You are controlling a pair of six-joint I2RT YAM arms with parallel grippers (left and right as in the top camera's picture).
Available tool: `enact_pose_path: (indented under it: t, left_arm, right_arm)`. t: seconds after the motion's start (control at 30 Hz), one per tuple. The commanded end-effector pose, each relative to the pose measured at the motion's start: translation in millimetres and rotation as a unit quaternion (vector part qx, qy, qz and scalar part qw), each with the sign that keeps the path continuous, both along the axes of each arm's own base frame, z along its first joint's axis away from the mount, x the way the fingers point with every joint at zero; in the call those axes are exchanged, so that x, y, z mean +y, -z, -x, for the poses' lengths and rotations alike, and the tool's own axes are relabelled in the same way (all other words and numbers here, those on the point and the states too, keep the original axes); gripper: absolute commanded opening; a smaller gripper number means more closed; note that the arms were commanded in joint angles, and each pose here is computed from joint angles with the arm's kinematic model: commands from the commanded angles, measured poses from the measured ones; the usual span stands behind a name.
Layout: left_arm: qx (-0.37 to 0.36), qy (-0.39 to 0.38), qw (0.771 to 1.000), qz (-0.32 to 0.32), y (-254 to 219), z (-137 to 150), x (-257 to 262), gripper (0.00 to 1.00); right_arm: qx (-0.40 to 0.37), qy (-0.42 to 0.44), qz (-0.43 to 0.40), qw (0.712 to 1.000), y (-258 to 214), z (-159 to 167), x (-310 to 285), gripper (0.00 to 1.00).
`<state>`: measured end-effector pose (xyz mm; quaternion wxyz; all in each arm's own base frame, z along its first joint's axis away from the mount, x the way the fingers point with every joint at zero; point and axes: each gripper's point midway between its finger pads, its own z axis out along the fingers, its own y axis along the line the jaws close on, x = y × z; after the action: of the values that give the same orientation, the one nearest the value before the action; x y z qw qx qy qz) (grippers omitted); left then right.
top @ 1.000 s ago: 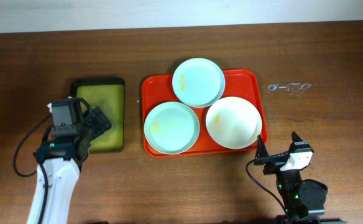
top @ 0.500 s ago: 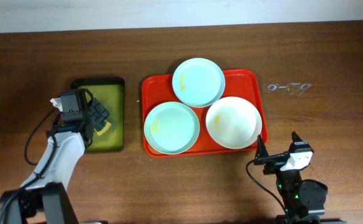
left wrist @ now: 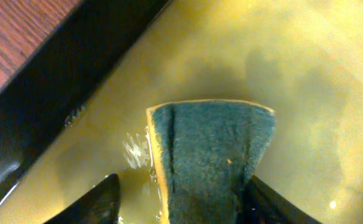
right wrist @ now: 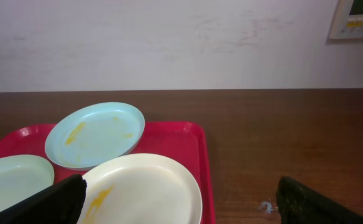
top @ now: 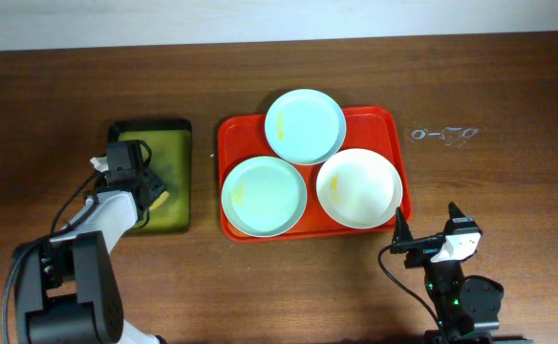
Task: Clean dirty plates on tray and stack at the side
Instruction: 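Reach the left gripper into the water tray and grasp the sponge, then lift the sponge with the left gripper and carry it to the front-left blue plate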
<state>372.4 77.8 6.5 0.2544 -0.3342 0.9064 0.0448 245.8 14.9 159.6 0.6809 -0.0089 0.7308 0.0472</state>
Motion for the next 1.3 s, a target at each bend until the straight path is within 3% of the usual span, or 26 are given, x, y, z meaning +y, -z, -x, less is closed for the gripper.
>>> enact_pose_path:
  t: [0.0, 0.07, 0.1, 0.13, 0.17, 0.2, 0.23, 0.4, 0.43, 0.53, 0.63, 0.8, 1.0, 1.17, 1.27]
  left_arm:
    - [0.013, -0.005, 1.0, -0.005, 1.1, 3.3, 4.5, 0.39]
    - [0.011, -0.005, 1.0, -0.005, 0.7, 2.7, 4.7, 0.09]
    - [0.009, -0.005, 1.0, -0.006, 0.2, 1.7, 5.0, 0.0]
    - [0.008, -0.005, 1.0, -0.006, -0.1, 1.4, 4.9, 0.0]
    - [0.009, -0.005, 1.0, -0.006, 0.1, 1.6, 4.9, 0.25]
    - [0.009, -0.005, 1.0, -0.006, 0.0, 1.6, 4.8, 0.78]
    - [0.011, -0.005, 1.0, -0.005, 0.6, 2.3, 4.6, 0.97]
    - [0.033, -0.004, 0.999, 0.0, 5.4, 12.0, 2.6, 0.99]
    - [0.035, -0.003, 0.999, 0.002, 6.2, 13.1, 1.6, 0.95]
    - [0.036, -0.003, 0.999, 0.003, 6.3, 13.3, 1.4, 0.27]
    - [0.035, -0.003, 0.999, 0.002, 6.0, 12.9, 1.7, 0.02]
    - [0.004, -0.002, 1.0, -0.001, -16.6, 0.1, 3.0, 0.0]
    - [-0.12, 0.023, 0.992, 0.021, -114.1, -14.6, -10.3, 0.0]
    - [-0.229, 0.043, 0.972, 0.024, -197.1, -2.3, -20.5, 0.0]
    - [-0.245, 0.043, 0.968, 0.021, -213.1, 7.7, -21.7, 0.0]
  right_arm:
    - [0.003, -0.001, -0.002, 1.0, 2.6, 0.2, 0.9, 0.98]
    - [0.002, -0.001, -0.002, 1.0, 2.5, 0.3, 0.9, 0.98]
    - [0.002, -0.001, -0.002, 1.0, 2.4, 0.3, 0.9, 0.98]
    - [0.002, -0.001, -0.002, 1.0, 2.5, 0.3, 0.9, 0.98]
    - [0.002, -0.001, -0.002, 1.0, 2.5, 0.3, 0.9, 0.98]
    - [0.003, -0.001, -0.002, 1.0, 2.6, 0.2, 0.9, 0.98]
    - [0.003, -0.001, -0.002, 1.0, 2.6, 0.2, 0.9, 0.98]
    - [0.002, -0.001, -0.002, 1.0, 2.5, 0.3, 0.9, 0.98]
    - [0.002, -0.001, -0.002, 1.0, 2.5, 0.3, 0.9, 0.98]
    - [0.003, -0.001, -0.002, 1.0, 2.6, 0.2, 0.9, 0.98]
    - [0.003, -0.001, -0.002, 1.0, 2.6, 0.2, 0.9, 0.98]
    - [0.003, -0.001, -0.002, 1.0, 2.6, 0.2, 0.9, 0.98]
    - [0.002, -0.001, -0.002, 1.0, 2.5, 0.2, 0.9, 0.98]
    - [0.002, -0.001, -0.002, 1.0, 2.5, 0.3, 0.9, 0.99]
    - [0.002, -0.001, -0.002, 1.0, 2.4, 0.3, 0.9, 0.98]
